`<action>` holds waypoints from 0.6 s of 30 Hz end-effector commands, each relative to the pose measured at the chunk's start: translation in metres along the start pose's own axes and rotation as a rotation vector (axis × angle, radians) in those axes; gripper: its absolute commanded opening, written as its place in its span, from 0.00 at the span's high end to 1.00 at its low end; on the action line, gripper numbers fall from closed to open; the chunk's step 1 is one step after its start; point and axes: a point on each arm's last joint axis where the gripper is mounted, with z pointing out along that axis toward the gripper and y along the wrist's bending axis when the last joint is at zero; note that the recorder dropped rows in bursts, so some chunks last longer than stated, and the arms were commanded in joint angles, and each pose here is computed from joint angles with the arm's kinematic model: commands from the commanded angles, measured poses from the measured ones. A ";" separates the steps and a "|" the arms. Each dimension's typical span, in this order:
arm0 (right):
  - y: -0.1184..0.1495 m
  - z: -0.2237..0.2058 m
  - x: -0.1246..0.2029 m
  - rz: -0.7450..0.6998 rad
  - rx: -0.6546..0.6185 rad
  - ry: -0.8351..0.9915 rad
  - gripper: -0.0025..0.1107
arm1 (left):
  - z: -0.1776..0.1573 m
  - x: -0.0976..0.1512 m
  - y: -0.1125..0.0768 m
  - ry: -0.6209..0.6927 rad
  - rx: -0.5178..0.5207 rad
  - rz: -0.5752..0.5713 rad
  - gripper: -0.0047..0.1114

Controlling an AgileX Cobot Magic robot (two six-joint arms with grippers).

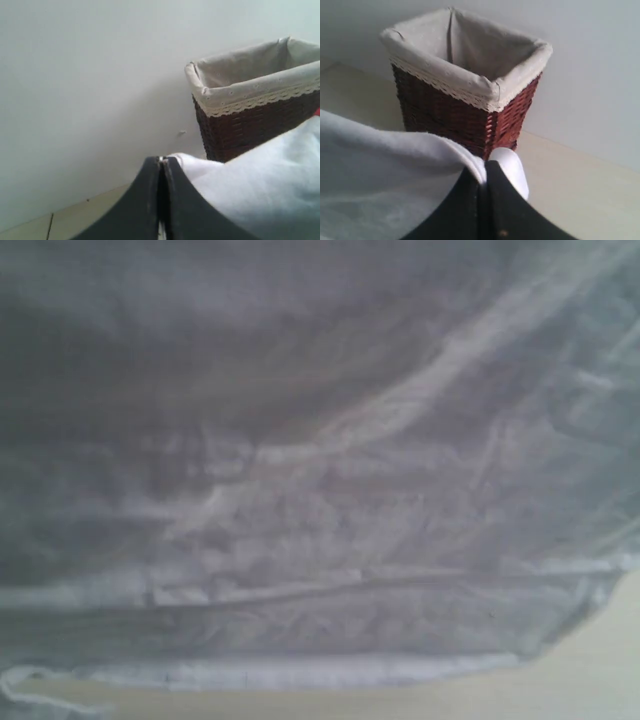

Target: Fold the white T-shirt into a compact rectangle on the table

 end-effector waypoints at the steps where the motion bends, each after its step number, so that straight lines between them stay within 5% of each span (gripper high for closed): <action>1: 0.002 -0.029 0.006 -0.008 -0.007 -0.084 0.98 | -0.018 0.001 0.002 -0.064 -0.007 -0.015 0.96; 3: -0.002 -0.018 0.004 -0.017 0.027 -0.050 0.98 | 0.001 0.004 0.003 -0.023 0.001 -0.004 0.96; 8: -0.008 0.073 0.011 -0.043 0.067 0.234 0.98 | 0.112 0.049 -0.006 0.313 0.000 0.063 0.96; 11: -0.019 0.169 0.038 -0.117 0.168 0.466 0.98 | 0.185 0.095 -0.025 0.417 0.030 0.092 0.96; 18: -0.023 0.281 0.074 -0.087 0.242 0.558 0.98 | 0.256 0.150 -0.030 0.552 -0.111 0.145 0.96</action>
